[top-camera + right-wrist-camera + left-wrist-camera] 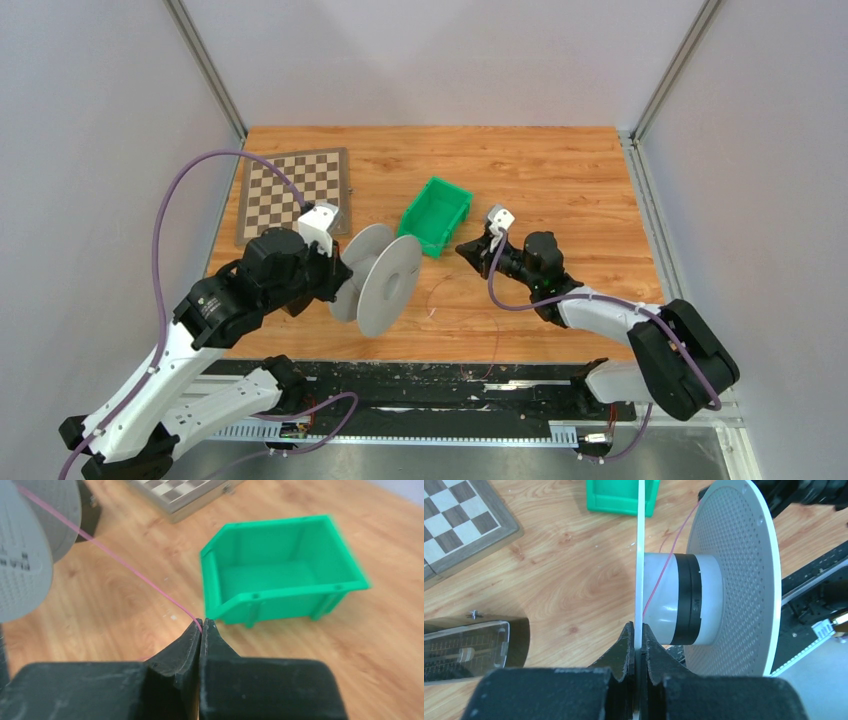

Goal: Wrap the cables

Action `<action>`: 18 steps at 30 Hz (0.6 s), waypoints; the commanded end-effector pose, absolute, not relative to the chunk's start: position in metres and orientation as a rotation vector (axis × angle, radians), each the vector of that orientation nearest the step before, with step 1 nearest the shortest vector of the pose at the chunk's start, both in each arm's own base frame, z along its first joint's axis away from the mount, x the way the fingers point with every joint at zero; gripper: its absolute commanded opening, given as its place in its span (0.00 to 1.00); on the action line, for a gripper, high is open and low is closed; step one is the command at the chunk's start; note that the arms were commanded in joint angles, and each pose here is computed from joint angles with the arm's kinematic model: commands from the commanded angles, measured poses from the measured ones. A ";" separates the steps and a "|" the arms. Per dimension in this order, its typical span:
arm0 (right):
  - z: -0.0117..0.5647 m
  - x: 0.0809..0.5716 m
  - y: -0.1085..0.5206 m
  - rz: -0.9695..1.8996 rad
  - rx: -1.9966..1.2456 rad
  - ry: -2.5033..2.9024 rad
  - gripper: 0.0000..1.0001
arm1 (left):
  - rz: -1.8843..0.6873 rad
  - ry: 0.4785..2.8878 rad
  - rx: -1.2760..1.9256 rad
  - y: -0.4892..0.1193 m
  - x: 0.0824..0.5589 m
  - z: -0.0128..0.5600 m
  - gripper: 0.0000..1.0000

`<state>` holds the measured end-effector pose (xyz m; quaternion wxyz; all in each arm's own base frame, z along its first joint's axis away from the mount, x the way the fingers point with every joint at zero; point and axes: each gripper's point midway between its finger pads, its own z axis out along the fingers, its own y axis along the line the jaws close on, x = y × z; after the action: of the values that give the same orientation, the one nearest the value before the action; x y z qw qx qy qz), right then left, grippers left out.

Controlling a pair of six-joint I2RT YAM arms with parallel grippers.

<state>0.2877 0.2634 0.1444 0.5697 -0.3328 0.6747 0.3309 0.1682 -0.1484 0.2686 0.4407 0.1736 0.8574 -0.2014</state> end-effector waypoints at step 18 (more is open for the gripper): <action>0.165 0.141 0.324 1.252 -1.118 1.228 0.23 | -0.979 1.809 0.131 -0.192 0.175 0.403 0.00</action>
<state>0.1456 0.3130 0.1298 0.4559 -0.4617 0.5682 0.5061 0.1761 -0.1779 0.3393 0.4727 0.0817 0.8178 -0.3178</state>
